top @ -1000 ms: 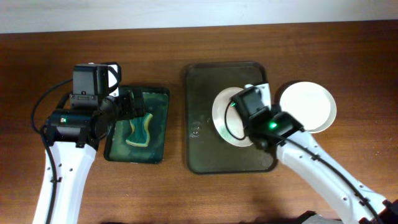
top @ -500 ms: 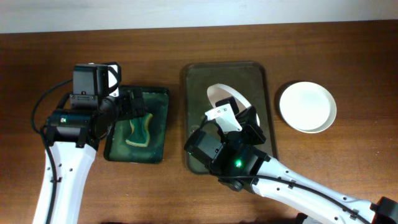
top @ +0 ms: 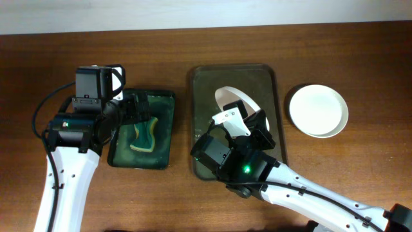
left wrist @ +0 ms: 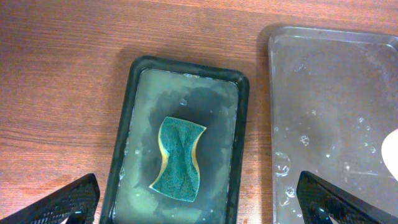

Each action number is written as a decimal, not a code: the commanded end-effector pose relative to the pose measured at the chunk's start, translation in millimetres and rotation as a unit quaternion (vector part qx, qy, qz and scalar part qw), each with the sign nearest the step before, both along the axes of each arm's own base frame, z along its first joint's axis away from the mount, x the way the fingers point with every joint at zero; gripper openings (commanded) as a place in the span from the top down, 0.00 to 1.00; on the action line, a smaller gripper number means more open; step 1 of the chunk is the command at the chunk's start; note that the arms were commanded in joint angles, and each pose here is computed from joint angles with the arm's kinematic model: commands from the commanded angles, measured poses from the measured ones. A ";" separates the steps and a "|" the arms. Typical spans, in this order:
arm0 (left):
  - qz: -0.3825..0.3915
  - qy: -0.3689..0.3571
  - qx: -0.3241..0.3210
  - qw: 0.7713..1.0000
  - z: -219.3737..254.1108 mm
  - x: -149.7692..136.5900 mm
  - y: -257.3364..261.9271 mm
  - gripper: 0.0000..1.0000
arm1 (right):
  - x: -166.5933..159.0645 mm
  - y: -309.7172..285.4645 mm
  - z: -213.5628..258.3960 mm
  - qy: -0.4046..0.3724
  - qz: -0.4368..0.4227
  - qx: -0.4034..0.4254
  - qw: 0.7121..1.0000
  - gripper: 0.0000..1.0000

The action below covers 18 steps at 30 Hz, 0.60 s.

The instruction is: Clean dirty plates on tray and stack at the side

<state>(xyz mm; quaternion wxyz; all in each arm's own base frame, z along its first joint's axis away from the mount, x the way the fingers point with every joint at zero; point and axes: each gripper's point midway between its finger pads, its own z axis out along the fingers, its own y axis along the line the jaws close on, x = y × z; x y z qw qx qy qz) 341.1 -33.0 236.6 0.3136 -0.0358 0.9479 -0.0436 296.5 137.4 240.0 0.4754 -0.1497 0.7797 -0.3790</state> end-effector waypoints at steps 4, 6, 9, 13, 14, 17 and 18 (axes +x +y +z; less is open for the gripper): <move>-0.006 -0.010 -0.001 1.000 7.0 0.7 -1.6 0.01 | -1.9 -2.9 13.4 -0.025 -0.006 0.004 1.000 0.96; -0.006 -0.010 -0.001 1.000 7.0 0.7 -1.5 0.01 | -1.9 -2.9 13.4 -0.025 -0.006 0.004 1.000 0.96; -0.006 -0.010 -0.001 1.000 7.0 0.7 -1.6 0.01 | -1.9 -2.9 13.4 -0.025 -0.006 0.004 1.000 0.96; -0.006 -0.010 -0.001 1.000 7.0 0.7 -1.5 0.00 | -1.8 -2.5 12.8 -0.024 -0.006 0.005 1.000 0.96; -0.006 -0.010 -0.001 1.000 7.0 0.7 -1.6 0.01 | -1.7 -1.4 10.9 -0.025 -0.006 0.019 0.999 0.96; -0.006 -0.010 -0.001 1.000 7.0 0.6 -1.5 0.01 | 12.3 -4.4 -51.3 0.107 -0.024 0.209 0.972 0.96; -0.006 -0.010 -0.001 1.000 7.0 0.7 -1.6 0.01 | 15.9 -9.5 -68.0 0.154 -0.033 0.259 0.953 0.96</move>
